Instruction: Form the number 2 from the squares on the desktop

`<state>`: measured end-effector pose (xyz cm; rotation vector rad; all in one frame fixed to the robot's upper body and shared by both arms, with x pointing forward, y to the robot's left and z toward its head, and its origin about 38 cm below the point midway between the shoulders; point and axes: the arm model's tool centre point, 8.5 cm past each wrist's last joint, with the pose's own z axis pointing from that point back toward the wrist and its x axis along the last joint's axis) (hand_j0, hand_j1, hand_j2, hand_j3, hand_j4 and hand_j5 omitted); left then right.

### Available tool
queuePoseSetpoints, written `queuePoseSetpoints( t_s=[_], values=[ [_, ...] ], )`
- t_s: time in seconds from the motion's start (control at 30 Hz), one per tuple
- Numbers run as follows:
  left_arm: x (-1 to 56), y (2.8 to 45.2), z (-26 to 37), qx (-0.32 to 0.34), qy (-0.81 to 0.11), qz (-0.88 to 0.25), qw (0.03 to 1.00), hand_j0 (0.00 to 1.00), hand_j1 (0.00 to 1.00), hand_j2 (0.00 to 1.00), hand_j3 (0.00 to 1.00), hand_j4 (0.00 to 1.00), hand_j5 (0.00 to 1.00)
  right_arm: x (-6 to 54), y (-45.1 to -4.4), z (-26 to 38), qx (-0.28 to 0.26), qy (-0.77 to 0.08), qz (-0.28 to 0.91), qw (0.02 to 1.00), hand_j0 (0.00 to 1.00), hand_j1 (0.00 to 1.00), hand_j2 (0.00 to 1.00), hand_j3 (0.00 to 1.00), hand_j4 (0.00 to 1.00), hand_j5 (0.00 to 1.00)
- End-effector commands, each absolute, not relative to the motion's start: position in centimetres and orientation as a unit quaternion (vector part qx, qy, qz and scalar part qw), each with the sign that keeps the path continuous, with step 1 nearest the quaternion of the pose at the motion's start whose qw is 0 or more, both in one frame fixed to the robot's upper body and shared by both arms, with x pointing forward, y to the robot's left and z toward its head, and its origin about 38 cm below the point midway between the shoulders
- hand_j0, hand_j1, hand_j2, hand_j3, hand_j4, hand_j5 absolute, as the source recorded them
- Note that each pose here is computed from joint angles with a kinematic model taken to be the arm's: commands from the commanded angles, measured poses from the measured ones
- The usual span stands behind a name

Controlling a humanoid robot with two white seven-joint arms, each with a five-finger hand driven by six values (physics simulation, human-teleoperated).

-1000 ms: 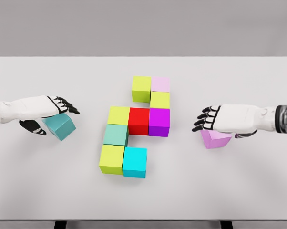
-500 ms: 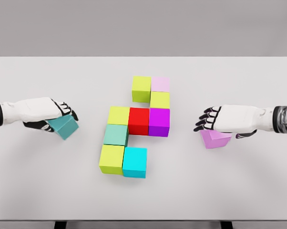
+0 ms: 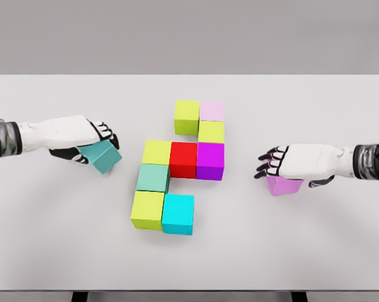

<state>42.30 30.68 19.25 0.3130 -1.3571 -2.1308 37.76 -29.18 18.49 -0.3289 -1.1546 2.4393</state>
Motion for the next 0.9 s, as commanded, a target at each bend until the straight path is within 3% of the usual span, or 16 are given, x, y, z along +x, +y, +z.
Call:
queuePoseSetpoints(
  t_s=[0.0,0.2,0.3,0.37,0.73,0.87],
  values=[
    [42.4,30.1,19.2,0.113,-0.517,-0.796,0.293,0.32,0.32,0.32,0.32,0.32,0.32,37.8,-29.2,18.4,-0.119,-0.414,0.877,0.211,1.0,1.0,1.0,1.0,1.0,1.0],
    [44.8,28.7,19.5,0.135,-0.525,-0.778,0.318,0.32,0.32,0.32,0.32,0.32,0.32,37.9,-29.1,18.4,-0.119,-0.417,0.876,0.211,0.97,0.97,0.97,0.97,0.97,0.97],
    [47.7,28.0,18.3,0.143,-0.523,-0.763,0.353,0.32,0.32,0.32,0.32,0.32,0.32,38.0,-29.1,18.7,-0.121,-0.419,0.875,0.211,0.67,0.67,0.67,0.67,0.67,0.67],
    [48.7,27.6,17.7,0.14,-0.523,-0.755,0.37,0.32,0.32,0.32,0.32,0.32,0.32,38.0,-29.1,18.7,-0.122,-0.419,0.874,0.211,0.55,0.55,0.55,0.55,0.55,0.55],
    [52.0,26.2,18.1,0.14,-0.522,-0.739,0.401,0.34,0.34,0.34,0.34,0.34,0.34,38.0,-28.9,19.1,-0.121,-0.425,0.872,0.209,0.56,0.56,0.56,0.56,0.56,0.56],
    [53.7,25.5,18.6,0.159,-0.507,-0.716,0.454,0.33,0.33,0.33,0.33,0.33,0.33,37.4,-28.0,19.6,-0.118,-0.433,0.873,0.192,0.58,0.58,0.58,0.58,0.58,0.58]
  ],
)
